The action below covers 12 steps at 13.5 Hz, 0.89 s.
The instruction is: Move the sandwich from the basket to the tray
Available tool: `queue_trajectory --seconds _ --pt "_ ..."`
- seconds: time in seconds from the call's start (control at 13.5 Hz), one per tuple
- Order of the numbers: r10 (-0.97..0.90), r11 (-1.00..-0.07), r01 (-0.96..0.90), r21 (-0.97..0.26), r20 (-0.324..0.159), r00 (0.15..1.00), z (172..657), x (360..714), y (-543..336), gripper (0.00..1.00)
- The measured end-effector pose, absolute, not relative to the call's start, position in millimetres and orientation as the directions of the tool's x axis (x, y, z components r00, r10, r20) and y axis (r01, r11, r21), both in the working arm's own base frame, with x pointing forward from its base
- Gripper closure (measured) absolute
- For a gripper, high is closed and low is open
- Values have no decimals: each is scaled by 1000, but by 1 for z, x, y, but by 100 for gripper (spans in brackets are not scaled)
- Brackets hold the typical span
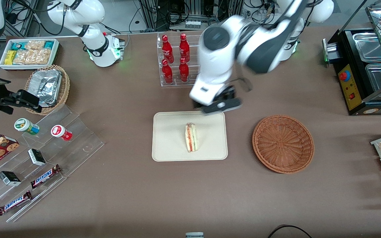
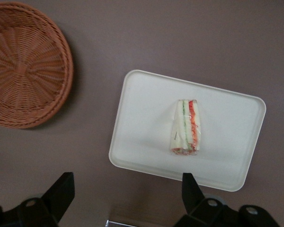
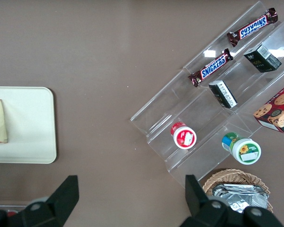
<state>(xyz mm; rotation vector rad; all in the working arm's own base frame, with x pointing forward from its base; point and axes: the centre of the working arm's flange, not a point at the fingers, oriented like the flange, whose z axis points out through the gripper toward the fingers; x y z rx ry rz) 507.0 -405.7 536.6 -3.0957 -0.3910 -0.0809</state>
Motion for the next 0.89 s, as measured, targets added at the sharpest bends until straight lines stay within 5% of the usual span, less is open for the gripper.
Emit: queue_trajectory --seconds 0.37,0.89 --pt "161 -986 160 -41 -13 987 624 509 -252 0" --pt "61 -998 58 -33 -110 992 597 533 -58 0"
